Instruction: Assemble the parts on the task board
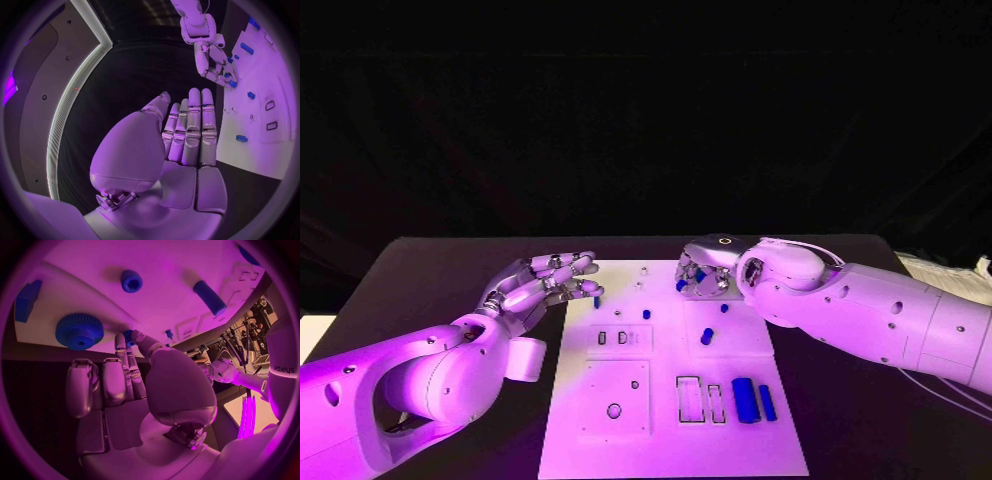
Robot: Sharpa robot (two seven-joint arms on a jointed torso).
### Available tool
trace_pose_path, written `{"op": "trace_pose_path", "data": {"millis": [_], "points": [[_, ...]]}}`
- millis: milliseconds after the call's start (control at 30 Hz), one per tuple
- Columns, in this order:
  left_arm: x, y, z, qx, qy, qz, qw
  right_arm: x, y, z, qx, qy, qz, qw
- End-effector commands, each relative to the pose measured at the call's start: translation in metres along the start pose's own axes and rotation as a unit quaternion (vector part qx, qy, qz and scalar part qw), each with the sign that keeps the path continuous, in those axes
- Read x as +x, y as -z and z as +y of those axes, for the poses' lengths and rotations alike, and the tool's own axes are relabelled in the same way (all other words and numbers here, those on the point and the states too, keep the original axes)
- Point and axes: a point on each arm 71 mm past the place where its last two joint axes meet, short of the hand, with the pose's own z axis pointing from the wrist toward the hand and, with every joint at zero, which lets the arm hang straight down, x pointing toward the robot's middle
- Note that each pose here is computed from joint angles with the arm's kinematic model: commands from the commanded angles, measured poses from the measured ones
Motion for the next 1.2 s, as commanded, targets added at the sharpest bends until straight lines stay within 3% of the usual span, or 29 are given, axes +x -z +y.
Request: {"op": "trace_pose_path", "data": {"millis": [33,500,1200], "points": [[0.0010,-0.0004,-0.0005,-0.001,0.004,0.003,1.000,-0.008,-0.002,0.002,-0.001,-0.006,-0.040,0.999],[0.0047,0.0001,-0.0001,-0.003,0.007,0.009,1.000,-0.020,-0.022,0.015,0.000,0.005,-0.080,0.997],[0.0069,-0.0005,-0.0003,-0.004,0.009,0.013,1.000,-0.018,-0.048,0.030,-0.002,0.012,-0.080,0.997]]}}
